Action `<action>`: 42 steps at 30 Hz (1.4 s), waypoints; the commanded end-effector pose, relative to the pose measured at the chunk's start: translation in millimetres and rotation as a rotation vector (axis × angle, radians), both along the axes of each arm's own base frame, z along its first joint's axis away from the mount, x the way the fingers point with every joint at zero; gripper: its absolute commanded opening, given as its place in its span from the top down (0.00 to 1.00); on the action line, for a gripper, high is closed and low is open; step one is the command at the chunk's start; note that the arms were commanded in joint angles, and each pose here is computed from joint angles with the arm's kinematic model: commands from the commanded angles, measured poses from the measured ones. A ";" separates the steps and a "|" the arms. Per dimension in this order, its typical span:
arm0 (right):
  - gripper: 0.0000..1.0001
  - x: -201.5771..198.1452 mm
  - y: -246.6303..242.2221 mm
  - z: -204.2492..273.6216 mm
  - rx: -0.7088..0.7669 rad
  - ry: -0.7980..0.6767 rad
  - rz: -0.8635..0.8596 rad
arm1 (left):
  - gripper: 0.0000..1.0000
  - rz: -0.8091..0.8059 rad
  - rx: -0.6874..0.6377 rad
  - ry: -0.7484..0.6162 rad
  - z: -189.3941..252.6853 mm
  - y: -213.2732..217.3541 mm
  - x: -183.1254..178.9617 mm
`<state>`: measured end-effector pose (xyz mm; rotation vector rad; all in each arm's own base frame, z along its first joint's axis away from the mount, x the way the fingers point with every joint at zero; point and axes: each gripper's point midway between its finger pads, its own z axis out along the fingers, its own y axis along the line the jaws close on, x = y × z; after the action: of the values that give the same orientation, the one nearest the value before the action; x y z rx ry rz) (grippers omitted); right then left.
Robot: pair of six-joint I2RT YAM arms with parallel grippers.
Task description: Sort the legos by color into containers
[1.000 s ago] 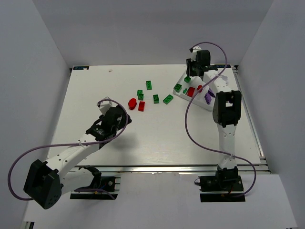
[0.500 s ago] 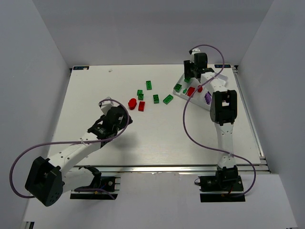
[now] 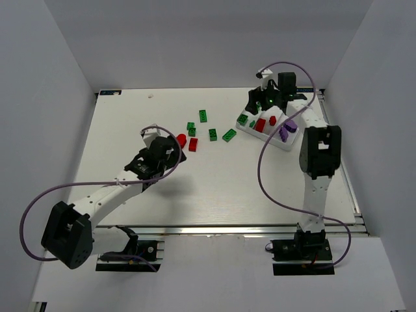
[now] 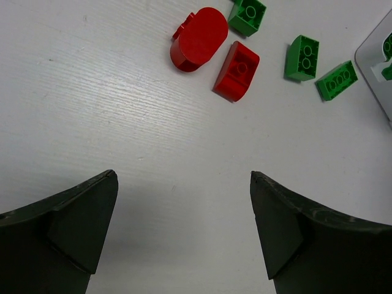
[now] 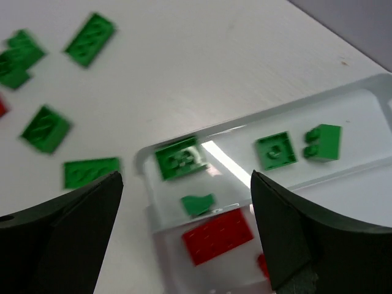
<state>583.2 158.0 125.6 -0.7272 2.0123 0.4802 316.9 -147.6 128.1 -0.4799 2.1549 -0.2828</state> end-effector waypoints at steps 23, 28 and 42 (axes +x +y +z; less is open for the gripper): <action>0.33 -230.1 18.9 66.5 0.171 -0.045 0.373 | 0.02 -0.352 0.105 0.097 17.1 -31.4 102.1; 0.40 -236.4 15.6 54.3 0.167 0.000 0.349 | 0.02 -0.325 0.159 0.142 -0.4 -28.4 134.8; 0.42 -234.8 16.3 41.3 0.172 0.047 0.343 | 0.23 -0.419 0.195 0.193 -35.2 -61.5 205.4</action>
<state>346.1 174.4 166.3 -0.9705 1.8644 0.8615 518.3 -203.2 70.8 0.0104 2.4551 -0.2248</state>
